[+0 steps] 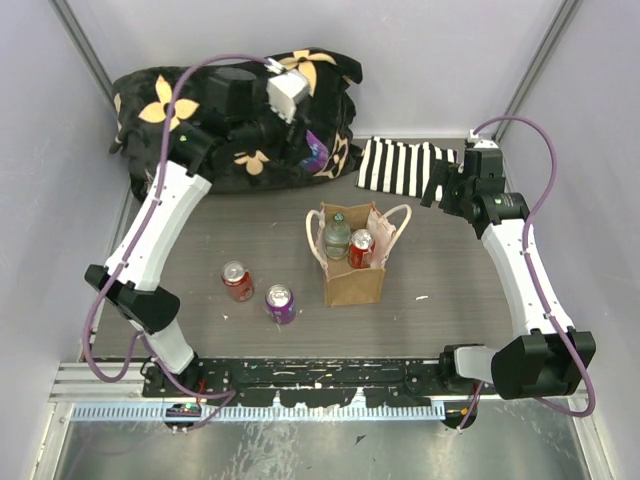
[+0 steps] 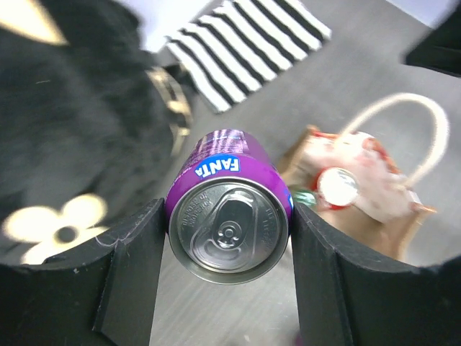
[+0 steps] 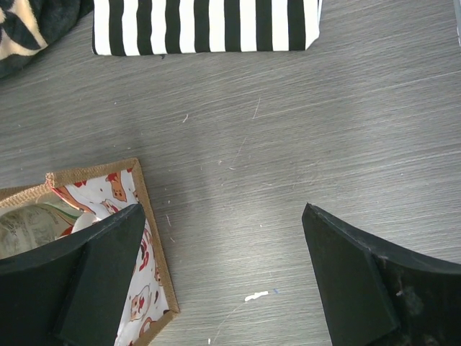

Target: Place the beverage into the canvas bag

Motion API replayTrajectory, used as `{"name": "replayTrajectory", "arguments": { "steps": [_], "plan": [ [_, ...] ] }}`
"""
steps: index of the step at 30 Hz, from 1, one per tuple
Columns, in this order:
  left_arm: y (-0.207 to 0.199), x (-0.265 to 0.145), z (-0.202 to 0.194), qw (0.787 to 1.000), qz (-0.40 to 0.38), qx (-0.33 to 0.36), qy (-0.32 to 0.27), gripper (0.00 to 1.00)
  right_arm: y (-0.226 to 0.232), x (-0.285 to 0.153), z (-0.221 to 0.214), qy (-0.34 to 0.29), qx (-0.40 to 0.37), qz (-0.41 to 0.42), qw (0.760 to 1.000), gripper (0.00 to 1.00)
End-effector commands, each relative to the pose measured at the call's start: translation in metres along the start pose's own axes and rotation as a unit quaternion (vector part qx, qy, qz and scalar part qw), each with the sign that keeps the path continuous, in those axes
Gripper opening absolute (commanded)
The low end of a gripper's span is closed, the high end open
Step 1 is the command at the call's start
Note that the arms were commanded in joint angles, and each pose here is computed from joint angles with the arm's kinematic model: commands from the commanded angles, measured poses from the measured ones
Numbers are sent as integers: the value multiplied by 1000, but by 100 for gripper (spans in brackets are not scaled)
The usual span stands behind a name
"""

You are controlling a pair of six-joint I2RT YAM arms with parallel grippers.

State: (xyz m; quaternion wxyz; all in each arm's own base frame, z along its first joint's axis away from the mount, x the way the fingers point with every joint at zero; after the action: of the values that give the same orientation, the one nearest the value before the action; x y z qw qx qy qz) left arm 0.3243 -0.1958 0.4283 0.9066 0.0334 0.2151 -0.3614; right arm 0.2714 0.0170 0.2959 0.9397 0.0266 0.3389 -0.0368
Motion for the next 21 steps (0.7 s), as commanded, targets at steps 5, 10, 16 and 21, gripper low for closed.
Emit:
{"name": "replayTrajectory", "arguments": {
  "steps": [5, 10, 16, 21],
  "plan": [
    [-97, 5, -33, 985, -138, 84, 66, 0, -1, -14, 3, -27, -7, 8, 1000, 97],
    [-113, 17, -57, 979, -151, 91, 103, 0, -1, -12, -3, -19, -6, 11, 1000, 97],
    [-123, 32, -77, 973, -154, 103, 135, 0, -2, -9, -8, -15, -8, 10, 1000, 97],
    [-121, 49, -93, 971, -140, 109, 159, 0, -3, -9, -9, -15, -11, 5, 1000, 97]
  ]
}}
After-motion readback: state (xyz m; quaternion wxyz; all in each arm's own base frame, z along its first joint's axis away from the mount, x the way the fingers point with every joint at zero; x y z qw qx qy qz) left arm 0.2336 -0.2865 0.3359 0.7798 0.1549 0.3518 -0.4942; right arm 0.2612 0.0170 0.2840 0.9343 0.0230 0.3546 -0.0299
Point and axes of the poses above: each gripper's point midway between its finger pads, its own x axis out along the fingers, its own y axis along the line the jaws close on, z = x × y, the point moved 10 cm from there along -x, back along the fingers, and after that the axes turned 10 degrees about -x, right-handed, at the moved point
